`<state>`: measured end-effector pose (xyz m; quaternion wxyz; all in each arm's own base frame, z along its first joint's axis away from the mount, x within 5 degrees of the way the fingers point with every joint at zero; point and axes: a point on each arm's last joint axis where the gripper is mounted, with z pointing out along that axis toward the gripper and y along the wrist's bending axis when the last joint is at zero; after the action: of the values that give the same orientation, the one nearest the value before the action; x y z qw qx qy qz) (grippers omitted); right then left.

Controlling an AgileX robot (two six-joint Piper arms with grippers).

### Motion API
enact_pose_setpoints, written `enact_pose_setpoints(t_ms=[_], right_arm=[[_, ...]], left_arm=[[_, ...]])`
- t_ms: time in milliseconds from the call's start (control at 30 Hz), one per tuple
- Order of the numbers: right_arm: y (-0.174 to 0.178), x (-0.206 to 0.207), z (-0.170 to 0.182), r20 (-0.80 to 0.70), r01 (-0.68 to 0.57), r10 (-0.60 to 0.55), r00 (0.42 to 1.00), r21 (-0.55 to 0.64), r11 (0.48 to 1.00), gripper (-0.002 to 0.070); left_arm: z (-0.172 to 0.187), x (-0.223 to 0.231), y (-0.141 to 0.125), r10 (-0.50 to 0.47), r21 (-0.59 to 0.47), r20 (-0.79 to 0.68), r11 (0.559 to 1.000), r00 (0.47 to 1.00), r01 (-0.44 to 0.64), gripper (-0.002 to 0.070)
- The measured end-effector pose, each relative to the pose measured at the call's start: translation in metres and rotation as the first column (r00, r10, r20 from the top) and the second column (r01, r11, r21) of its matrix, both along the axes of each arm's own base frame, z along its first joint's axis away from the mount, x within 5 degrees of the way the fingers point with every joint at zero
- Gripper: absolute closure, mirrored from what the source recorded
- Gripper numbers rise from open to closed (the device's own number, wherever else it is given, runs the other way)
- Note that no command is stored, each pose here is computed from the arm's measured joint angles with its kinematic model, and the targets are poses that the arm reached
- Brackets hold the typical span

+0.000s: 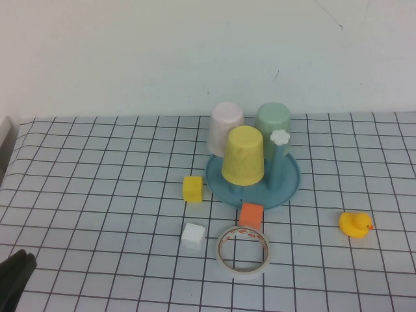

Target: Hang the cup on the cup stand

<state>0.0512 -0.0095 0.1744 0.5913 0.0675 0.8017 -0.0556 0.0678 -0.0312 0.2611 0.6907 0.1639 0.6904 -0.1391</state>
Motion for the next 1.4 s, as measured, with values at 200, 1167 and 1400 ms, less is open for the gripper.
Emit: enact_pose_setpoints(t_ms=[200,1167,1400], right_arm=[[0.0047,0.0009,-0.0016,0.008,-0.077,0.076,0.997,0.050,0.996,0.0675],[0.0058,0.0005,-0.0026,-0.007,-0.105,0.105,0.994,0.053,0.993,0.0676],[0.0057,0.0004,-0.0027,-0.009,-0.104,0.105,0.994,0.054,0.993,0.0676]], left_arm=[[0.0000,0.0000,0.0000,0.000,0.000,0.000,1.000,1.000,0.000,0.0677],[0.0000,0.0000,0.0000,0.000,0.001,0.001,1.000,1.000,0.000,0.0677],[0.0000,0.0000,0.0000,0.000,0.001,0.001,1.000,1.000,0.000,0.0677]])
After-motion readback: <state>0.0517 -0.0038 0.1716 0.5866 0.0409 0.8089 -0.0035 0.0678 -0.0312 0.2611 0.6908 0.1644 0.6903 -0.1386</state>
